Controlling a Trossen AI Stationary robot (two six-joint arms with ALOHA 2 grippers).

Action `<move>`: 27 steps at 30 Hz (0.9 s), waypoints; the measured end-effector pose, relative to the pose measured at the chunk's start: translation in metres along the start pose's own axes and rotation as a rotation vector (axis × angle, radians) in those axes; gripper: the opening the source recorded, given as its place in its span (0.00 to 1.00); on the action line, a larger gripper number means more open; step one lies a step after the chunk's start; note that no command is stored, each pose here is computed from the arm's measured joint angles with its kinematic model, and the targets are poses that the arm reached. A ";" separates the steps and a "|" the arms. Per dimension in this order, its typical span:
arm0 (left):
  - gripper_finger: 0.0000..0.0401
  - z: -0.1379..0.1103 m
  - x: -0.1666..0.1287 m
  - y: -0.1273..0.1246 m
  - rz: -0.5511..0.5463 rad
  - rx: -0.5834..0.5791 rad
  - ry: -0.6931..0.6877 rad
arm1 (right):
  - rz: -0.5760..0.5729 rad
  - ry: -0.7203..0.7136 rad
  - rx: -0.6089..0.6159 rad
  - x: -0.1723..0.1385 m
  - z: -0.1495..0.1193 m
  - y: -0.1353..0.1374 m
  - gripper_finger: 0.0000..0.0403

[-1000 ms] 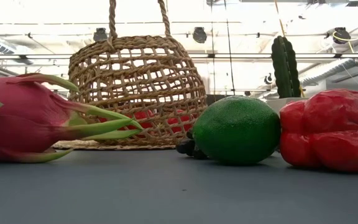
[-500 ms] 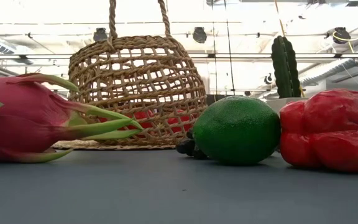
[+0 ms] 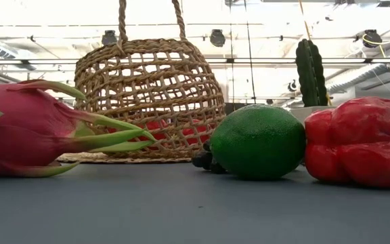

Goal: Build produce basket
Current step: Put the red apple into the basket

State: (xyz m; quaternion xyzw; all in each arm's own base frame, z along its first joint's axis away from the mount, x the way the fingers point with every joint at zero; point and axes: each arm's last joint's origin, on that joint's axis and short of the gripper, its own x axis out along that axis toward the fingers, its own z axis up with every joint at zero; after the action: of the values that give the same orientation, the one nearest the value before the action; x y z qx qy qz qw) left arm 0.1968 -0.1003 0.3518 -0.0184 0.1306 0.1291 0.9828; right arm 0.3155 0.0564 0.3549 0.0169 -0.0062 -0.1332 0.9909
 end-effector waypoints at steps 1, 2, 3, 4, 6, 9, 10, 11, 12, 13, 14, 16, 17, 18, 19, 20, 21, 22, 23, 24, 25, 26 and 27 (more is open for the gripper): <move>0.42 0.001 0.000 0.000 -0.003 -0.001 -0.008 | 0.007 -0.009 0.003 0.003 0.005 -0.006 0.89; 0.42 0.001 0.000 0.000 -0.004 -0.004 -0.011 | 0.017 -0.015 0.010 0.007 0.008 -0.012 0.89; 0.42 0.001 0.000 0.000 -0.004 -0.004 -0.012 | 0.021 -0.020 0.019 0.010 0.012 -0.019 0.89; 0.42 0.002 0.000 0.000 -0.004 -0.005 -0.013 | 0.028 -0.028 0.032 0.013 0.017 -0.026 0.89; 0.42 0.002 0.000 0.000 -0.004 -0.001 -0.013 | 0.033 -0.041 0.053 0.021 0.023 -0.039 0.89; 0.42 0.002 0.000 0.000 -0.004 0.000 -0.013 | 0.025 -0.027 0.063 0.033 0.027 -0.056 0.89; 0.42 0.002 0.000 0.000 -0.004 0.000 -0.013 | 0.022 -0.025 0.067 0.038 0.029 -0.061 0.89; 0.42 0.002 0.000 0.000 -0.004 0.001 -0.012 | 0.019 -0.015 0.068 0.043 0.030 -0.066 0.89; 0.42 0.002 0.000 0.000 -0.004 0.000 -0.013 | 0.013 -0.002 0.068 0.048 0.030 -0.071 0.89; 0.42 0.002 0.000 0.000 -0.004 0.000 -0.013 | 0.011 0.011 0.067 0.053 0.031 -0.075 0.89; 0.42 0.002 0.000 0.000 -0.004 -0.001 -0.014 | 0.008 0.017 0.070 0.059 0.032 -0.079 0.89; 0.42 0.002 0.000 -0.001 -0.004 0.000 -0.013 | 0.015 0.040 0.074 0.068 0.035 -0.088 0.89; 0.42 0.002 0.000 0.000 -0.004 -0.001 -0.014 | 0.020 0.050 0.076 0.074 0.034 -0.092 0.89; 0.42 0.002 0.000 -0.001 -0.004 -0.001 -0.014 | 0.029 0.049 0.077 0.080 0.034 -0.095 0.89; 0.42 0.002 0.000 -0.001 -0.004 -0.001 -0.014 | 0.033 0.052 0.078 0.085 0.033 -0.098 0.89; 0.42 0.002 0.000 -0.001 -0.004 -0.002 -0.015 | 0.036 0.067 0.078 0.091 0.031 -0.101 0.89; 0.42 0.002 0.000 -0.001 -0.005 -0.002 -0.015 | 0.038 0.080 0.077 0.096 0.028 -0.104 0.89; 0.42 0.002 0.000 -0.001 -0.005 -0.002 -0.015 | 0.040 0.086 0.075 0.102 0.026 -0.106 0.89; 0.42 0.002 0.000 -0.001 -0.005 -0.002 -0.015 | 0.047 0.093 0.071 0.108 0.023 -0.108 0.89; 0.42 0.002 0.000 -0.001 -0.005 -0.002 -0.015 | 0.047 0.115 0.065 0.112 0.021 -0.110 0.89; 0.42 0.002 0.000 -0.001 -0.005 -0.002 -0.015 | 0.053 0.139 0.056 0.117 0.016 -0.112 0.89; 0.42 0.002 0.000 -0.001 -0.004 -0.002 -0.015 | 0.053 0.153 0.048 0.123 0.012 -0.114 0.89; 0.42 0.002 0.000 -0.001 -0.005 -0.002 -0.015 | 0.049 0.169 0.038 0.127 0.008 -0.115 0.89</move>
State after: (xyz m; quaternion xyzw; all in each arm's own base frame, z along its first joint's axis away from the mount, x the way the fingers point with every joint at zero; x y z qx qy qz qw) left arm 0.1974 -0.1007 0.3536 -0.0187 0.1232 0.1271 0.9840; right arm 0.4077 -0.0887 0.3595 0.0469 0.0747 -0.1070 0.9903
